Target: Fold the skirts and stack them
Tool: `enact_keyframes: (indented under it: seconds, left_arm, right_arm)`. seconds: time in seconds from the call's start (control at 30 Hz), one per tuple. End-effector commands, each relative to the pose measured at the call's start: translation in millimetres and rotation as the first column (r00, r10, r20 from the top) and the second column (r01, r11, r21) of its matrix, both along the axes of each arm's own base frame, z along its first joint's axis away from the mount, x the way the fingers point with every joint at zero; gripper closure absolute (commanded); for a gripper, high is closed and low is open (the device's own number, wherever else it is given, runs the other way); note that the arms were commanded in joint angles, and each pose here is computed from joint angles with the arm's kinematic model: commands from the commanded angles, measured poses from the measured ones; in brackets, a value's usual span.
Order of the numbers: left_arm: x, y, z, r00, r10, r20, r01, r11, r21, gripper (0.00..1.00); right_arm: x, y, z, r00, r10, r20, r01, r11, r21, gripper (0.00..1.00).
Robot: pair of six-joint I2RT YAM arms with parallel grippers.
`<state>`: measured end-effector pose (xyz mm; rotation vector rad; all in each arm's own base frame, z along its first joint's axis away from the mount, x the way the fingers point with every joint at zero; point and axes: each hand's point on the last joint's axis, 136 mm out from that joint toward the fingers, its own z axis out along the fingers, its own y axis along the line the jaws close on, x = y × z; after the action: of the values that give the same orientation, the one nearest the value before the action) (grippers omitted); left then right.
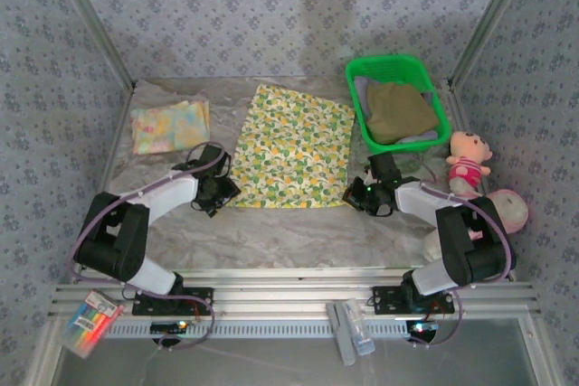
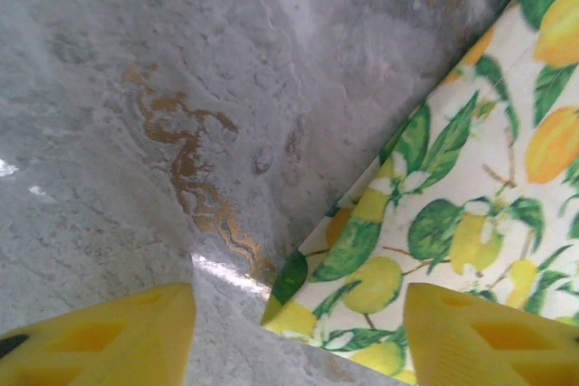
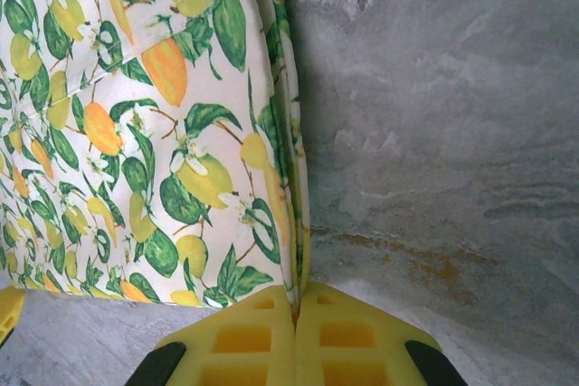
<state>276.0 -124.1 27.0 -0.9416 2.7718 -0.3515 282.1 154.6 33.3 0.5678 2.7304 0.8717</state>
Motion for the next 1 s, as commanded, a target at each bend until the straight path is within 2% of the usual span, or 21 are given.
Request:
enact_keyframes:
  seconds: [0.0,0.1,0.47,0.63,0.8,0.9,0.97]
  left_arm:
    - [7.1,-12.0,3.4,0.999,-0.045,-0.001,0.045,0.998,-0.042,0.42]
    - [4.7,-10.6,1.0,0.999,-0.046,-0.014,0.045,0.998,-0.032,0.44]
    - [12.9,-20.1,8.4,0.997,-0.076,0.031,0.078,0.995,-0.066,0.63]
    - [1.9,-5.9,1.2,0.999,-0.050,-0.020,0.050,0.999,-0.001,0.70]
    - [-3.4,0.9,-1.4,1.000,-0.018,-0.025,0.019,1.000,0.022,0.83]
    - [-9.6,5.7,-3.2,1.000,0.003,-0.021,-0.002,0.999,0.034,1.00]
    - [-20.4,15.3,-5.9,0.999,0.035,-0.028,-0.033,0.997,0.068,1.00]
  right_arm:
    - [-4.3,0.3,-5.7,0.999,-0.010,-0.031,0.010,1.000,0.015,1.00]
    - [-4.1,0.4,-6.0,0.999,-0.010,-0.030,0.011,1.000,0.017,1.00]
    - [-3.9,1.0,-6.8,1.000,-0.007,-0.029,0.007,1.000,0.020,1.00]
    - [-3.3,1.2,-6.5,1.000,-0.007,-0.027,0.007,1.000,0.019,1.00]
    - [-3.9,0.5,-6.7,1.000,-0.008,-0.030,0.009,1.000,0.017,1.00]
    - [-5.3,2.2,-4.2,1.000,0.010,-0.019,-0.009,1.000,0.030,1.00]
    - [-9.8,3.0,-2.7,0.999,0.053,-0.008,-0.053,0.998,0.034,1.00]
